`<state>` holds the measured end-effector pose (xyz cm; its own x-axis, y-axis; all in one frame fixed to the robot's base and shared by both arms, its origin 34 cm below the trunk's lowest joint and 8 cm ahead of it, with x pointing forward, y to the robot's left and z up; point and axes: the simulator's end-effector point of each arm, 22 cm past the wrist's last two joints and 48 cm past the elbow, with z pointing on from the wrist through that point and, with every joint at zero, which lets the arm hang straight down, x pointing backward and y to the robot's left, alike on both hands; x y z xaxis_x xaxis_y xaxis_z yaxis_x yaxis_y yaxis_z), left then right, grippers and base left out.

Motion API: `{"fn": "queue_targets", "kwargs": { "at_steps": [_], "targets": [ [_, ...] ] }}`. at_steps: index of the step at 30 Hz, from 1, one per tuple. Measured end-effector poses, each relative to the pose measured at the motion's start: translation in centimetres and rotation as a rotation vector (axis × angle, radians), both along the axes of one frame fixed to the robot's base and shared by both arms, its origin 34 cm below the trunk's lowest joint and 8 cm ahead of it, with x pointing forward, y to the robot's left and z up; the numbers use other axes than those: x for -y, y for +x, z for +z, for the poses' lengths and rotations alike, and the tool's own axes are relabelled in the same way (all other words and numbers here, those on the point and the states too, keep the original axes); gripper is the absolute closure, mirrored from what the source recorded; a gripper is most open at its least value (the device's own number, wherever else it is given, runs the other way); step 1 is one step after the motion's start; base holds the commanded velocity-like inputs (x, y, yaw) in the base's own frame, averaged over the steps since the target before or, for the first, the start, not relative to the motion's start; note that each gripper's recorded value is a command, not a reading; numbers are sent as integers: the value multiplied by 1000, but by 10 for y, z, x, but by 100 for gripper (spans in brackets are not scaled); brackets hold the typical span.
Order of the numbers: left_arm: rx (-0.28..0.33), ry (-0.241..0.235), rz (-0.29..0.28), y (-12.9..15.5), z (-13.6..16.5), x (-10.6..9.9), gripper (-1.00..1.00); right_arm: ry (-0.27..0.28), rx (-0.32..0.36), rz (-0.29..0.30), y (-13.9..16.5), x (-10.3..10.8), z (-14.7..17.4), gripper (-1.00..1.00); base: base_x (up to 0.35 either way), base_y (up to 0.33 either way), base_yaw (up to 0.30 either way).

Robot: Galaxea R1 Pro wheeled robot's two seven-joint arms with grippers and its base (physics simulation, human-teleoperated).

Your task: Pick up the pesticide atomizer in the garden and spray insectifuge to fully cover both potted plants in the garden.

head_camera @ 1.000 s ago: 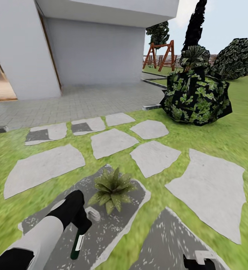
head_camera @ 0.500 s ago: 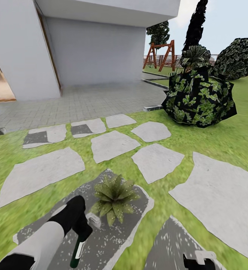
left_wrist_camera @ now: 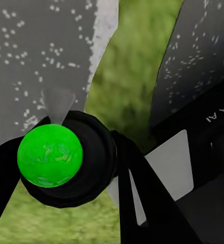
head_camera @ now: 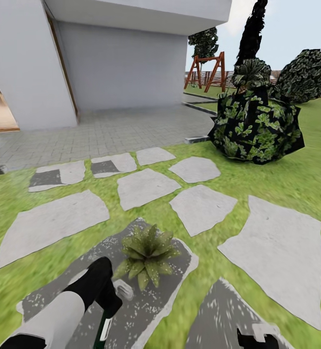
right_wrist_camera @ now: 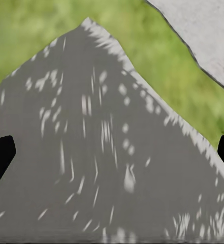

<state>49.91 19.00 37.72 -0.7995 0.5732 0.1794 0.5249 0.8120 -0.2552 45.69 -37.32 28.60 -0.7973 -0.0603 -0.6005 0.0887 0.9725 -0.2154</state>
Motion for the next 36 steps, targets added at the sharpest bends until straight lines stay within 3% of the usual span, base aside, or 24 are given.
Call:
{"fn": "queue_targets", "kwargs": {
  "at_steps": [16, 20, 21, 24, 29, 32, 36],
  "targets": [
    [29, -13, -17, 7, 2, -2, 100, 0, 5, 0, 2, 0, 2, -100, -332, 0, -269],
    [80, -94, -91, 13, 0, 12, 100, 1, 7, 1, 2, -1, 2, -100, -337, 0, -277],
    [119, -195, -93, 18, 1, 29, 100, 2, 7, 1, 3, -1, 2, -100, -337, 0, -277],
    [201, -307, -152, 30, 6, 48, 100, 3, 9, 1, 3, -1, 3, -100, -337, 0, -276],
    [249, -393, -207, 26, 4, 63, 100, 4, 11, 3, 4, -2, 3, -100, -337, 0, -233],
    [314, -465, -271, 30, 7, 74, 100, 8, 13, 5, 5, -4, 4, -100, -199, 0, -147],
    [340, -490, -299, 32, 9, 78, 100, 7, 20, 8, 8, -4, 5, -100, -29, 0, -22]
  ]
}}
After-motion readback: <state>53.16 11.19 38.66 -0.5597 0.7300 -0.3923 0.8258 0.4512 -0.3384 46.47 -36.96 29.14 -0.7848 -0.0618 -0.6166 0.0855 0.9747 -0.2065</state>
